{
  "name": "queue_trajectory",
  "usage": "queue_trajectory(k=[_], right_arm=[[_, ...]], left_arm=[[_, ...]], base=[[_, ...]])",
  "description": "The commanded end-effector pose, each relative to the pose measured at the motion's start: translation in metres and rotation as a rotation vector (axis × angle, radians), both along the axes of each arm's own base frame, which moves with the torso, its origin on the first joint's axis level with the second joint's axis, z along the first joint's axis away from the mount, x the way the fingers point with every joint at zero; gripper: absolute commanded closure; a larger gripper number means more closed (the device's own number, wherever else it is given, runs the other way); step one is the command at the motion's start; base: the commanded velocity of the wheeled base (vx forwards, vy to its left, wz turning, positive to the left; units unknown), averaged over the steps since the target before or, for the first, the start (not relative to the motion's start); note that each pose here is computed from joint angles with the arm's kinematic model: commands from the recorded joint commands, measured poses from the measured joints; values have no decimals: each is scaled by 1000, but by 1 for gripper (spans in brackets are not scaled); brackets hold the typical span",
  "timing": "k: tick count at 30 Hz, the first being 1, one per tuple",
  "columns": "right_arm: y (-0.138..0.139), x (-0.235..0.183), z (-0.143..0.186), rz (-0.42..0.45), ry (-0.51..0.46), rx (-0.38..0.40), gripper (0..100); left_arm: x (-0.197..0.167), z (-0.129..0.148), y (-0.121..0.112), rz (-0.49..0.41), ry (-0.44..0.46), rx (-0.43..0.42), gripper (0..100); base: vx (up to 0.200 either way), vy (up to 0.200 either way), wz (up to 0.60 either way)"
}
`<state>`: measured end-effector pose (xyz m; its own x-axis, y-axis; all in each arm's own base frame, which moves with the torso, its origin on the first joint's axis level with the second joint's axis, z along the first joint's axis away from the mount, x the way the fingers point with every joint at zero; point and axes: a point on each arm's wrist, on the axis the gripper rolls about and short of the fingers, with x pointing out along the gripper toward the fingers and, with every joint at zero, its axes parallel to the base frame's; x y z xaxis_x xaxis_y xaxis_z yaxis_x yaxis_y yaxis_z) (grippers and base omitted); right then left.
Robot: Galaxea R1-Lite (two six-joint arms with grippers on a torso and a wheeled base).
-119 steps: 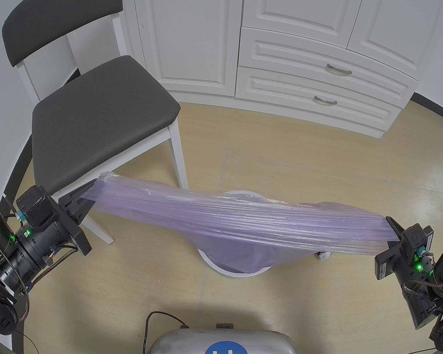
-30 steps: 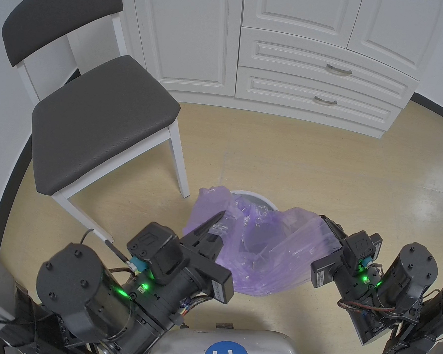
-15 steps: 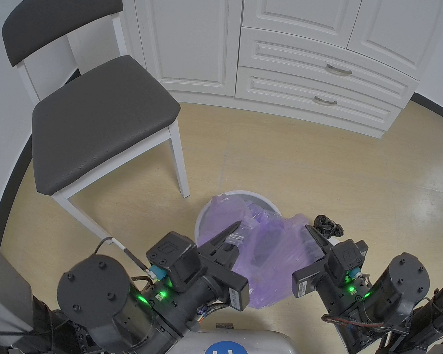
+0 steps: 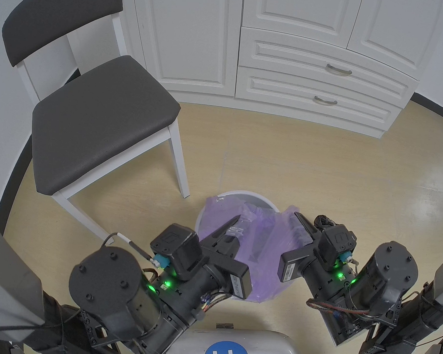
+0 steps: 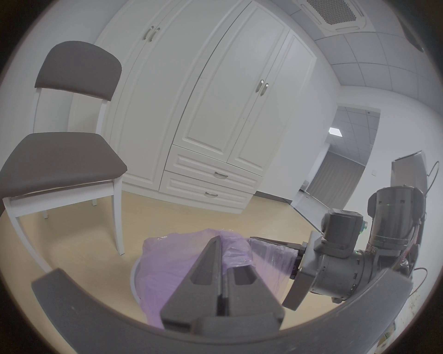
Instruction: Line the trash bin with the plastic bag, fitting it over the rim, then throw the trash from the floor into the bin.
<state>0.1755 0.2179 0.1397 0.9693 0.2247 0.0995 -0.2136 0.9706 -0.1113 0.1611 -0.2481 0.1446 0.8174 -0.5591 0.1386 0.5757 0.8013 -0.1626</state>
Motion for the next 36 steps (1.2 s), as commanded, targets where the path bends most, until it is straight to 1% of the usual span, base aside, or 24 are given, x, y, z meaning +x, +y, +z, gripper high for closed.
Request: queue_trajectory(k=[1, 6, 17, 22, 26, 32, 36], right_arm=[[0, 15, -2, -17, -7, 29, 100], [-2, 33, -8, -45, 2, 45, 100], [-1, 50, -22, -81, 27, 37, 100], [0, 55, -28, -90, 37, 27, 100], [0, 64, -32, -108, 41, 32, 100], [3, 67, -38, -108, 50, 29, 100], [6, 72, -40, -110, 48, 39, 100]], left_arm=[[12, -3, 0, 34, 5, -1, 100], [20, -8, -1, 50, 25, -9, 100], [38, -25, -5, 91, 52, 19, 100], [54, -34, -12, 108, 81, -23, 100], [63, -43, -15, 122, 100, -25, 100], [72, -59, -21, 128, 136, -34, 100], [82, -67, -25, 141, 152, -55, 100]], base=[[0, 0, 0], [0, 0, 0], [0, 0, 0], [0, 0, 0], [0, 0, 0], [0, 0, 0], [0, 0, 0]])
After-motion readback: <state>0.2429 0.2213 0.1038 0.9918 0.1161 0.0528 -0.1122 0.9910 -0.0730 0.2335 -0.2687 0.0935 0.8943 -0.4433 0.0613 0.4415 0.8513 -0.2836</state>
